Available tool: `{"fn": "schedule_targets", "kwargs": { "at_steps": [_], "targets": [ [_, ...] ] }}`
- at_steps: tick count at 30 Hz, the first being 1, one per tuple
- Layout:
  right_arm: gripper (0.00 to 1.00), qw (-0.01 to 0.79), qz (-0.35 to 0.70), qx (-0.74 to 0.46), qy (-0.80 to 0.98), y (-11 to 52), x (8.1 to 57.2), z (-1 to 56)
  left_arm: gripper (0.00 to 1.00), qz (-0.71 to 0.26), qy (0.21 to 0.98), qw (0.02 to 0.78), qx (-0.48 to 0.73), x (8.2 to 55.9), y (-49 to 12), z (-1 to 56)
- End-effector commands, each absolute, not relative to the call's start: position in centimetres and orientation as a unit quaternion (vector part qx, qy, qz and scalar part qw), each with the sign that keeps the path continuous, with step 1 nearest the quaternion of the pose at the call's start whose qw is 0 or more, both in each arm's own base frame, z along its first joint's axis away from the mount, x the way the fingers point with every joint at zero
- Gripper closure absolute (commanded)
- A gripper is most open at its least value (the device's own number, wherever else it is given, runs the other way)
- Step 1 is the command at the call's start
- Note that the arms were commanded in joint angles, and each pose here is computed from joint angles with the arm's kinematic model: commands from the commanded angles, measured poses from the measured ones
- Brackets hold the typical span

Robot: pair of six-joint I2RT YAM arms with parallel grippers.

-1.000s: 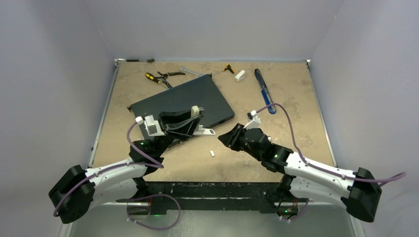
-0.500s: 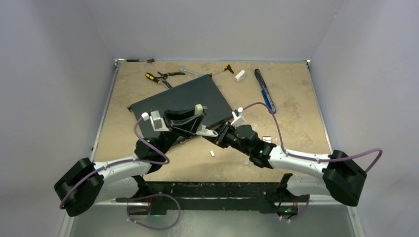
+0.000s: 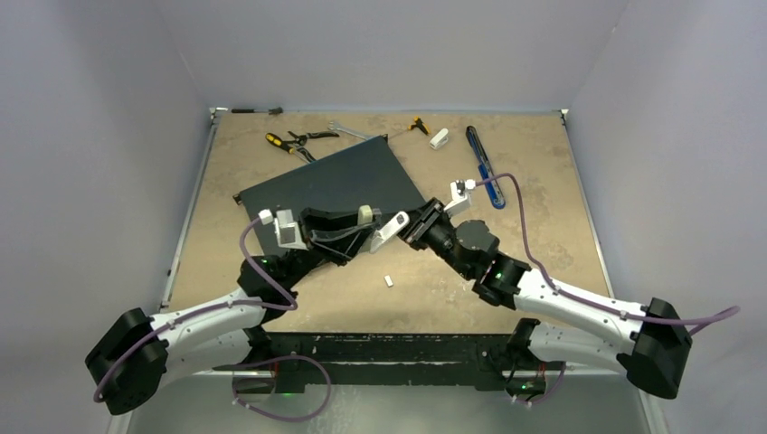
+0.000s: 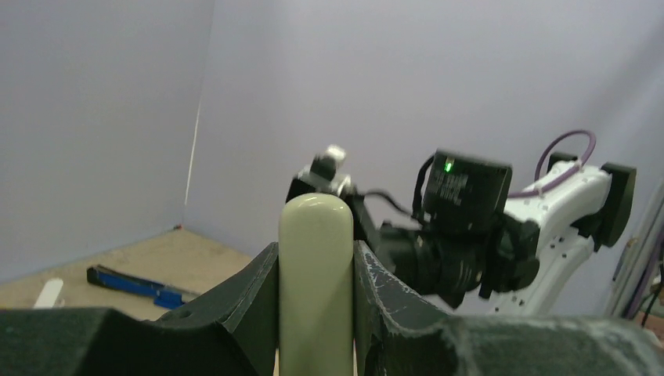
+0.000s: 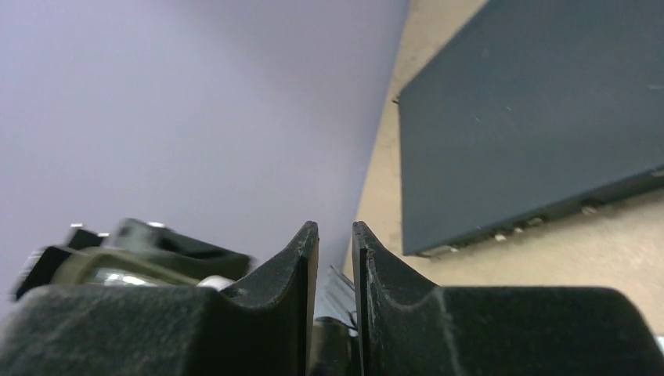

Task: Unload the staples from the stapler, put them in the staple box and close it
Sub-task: Unload the staple at the center of the board.

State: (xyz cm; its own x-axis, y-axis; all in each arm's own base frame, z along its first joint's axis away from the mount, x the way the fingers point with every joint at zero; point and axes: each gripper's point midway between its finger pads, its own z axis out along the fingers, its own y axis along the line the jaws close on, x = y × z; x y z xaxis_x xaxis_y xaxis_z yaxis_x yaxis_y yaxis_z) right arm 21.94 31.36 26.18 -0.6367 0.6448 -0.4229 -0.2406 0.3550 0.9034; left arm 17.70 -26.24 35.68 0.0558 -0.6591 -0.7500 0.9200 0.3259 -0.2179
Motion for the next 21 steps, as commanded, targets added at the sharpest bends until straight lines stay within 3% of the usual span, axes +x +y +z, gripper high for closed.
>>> {"fn": "schedule_targets", "kwargs": {
  "at_steps": [1,21],
  "targets": [
    [0.74,0.431,0.571,0.147,0.683,30.9,22.5,30.8,1.0,-0.555,0.456,0.664,0.207,17.5,-28.2,31.3],
    [0.74,0.414,0.568,0.104,0.704,34.0,22.9,30.9,1.0,-0.54,0.54,0.589,0.265,16.5,-33.1,23.3]
  ]
}}
